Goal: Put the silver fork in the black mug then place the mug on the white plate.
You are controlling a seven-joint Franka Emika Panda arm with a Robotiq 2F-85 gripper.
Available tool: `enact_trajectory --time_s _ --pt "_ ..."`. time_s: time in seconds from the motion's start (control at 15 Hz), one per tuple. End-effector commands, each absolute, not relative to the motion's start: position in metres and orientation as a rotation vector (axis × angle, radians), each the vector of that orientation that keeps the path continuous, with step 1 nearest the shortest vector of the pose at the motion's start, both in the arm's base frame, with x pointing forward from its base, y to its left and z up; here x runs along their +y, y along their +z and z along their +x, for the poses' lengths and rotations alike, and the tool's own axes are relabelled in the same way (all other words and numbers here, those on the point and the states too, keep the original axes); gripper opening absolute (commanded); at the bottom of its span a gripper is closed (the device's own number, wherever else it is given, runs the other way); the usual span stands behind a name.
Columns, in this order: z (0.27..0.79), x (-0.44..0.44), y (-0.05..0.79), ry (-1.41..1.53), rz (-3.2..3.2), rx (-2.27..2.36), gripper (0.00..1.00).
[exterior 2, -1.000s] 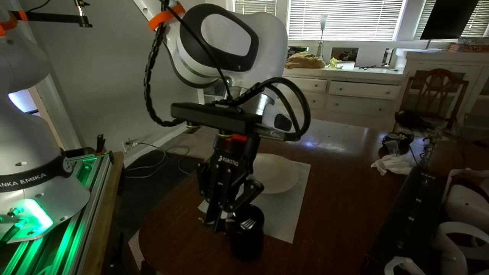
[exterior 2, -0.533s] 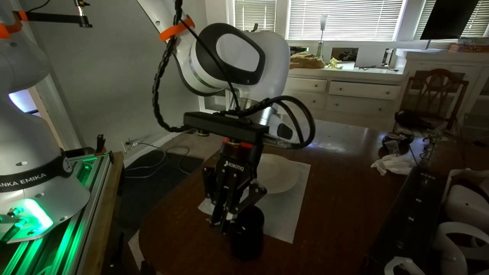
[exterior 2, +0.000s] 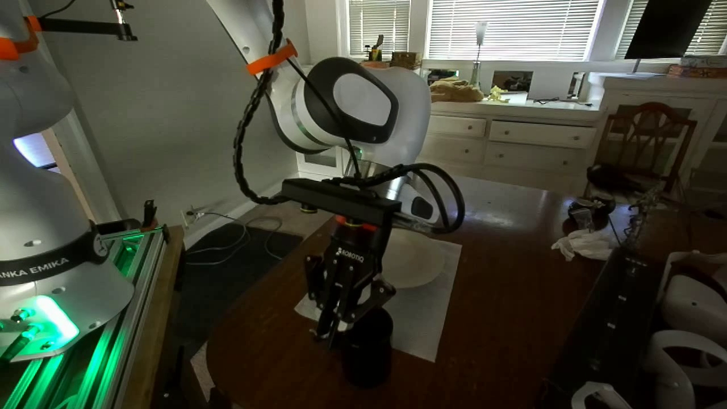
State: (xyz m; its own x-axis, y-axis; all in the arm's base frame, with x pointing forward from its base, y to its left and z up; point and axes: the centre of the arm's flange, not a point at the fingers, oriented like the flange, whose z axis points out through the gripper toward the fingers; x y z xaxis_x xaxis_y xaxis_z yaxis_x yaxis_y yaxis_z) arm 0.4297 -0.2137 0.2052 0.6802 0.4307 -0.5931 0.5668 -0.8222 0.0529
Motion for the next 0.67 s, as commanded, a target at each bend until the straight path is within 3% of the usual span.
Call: enact_trajectory --time_s 0.0,0.6 --pt "0.437 -0.212 0.193 -0.852 2.648 0.796 0.04" --pt "0.445 -0.210 0.180 -0.845 2.641 0.796 0.04"
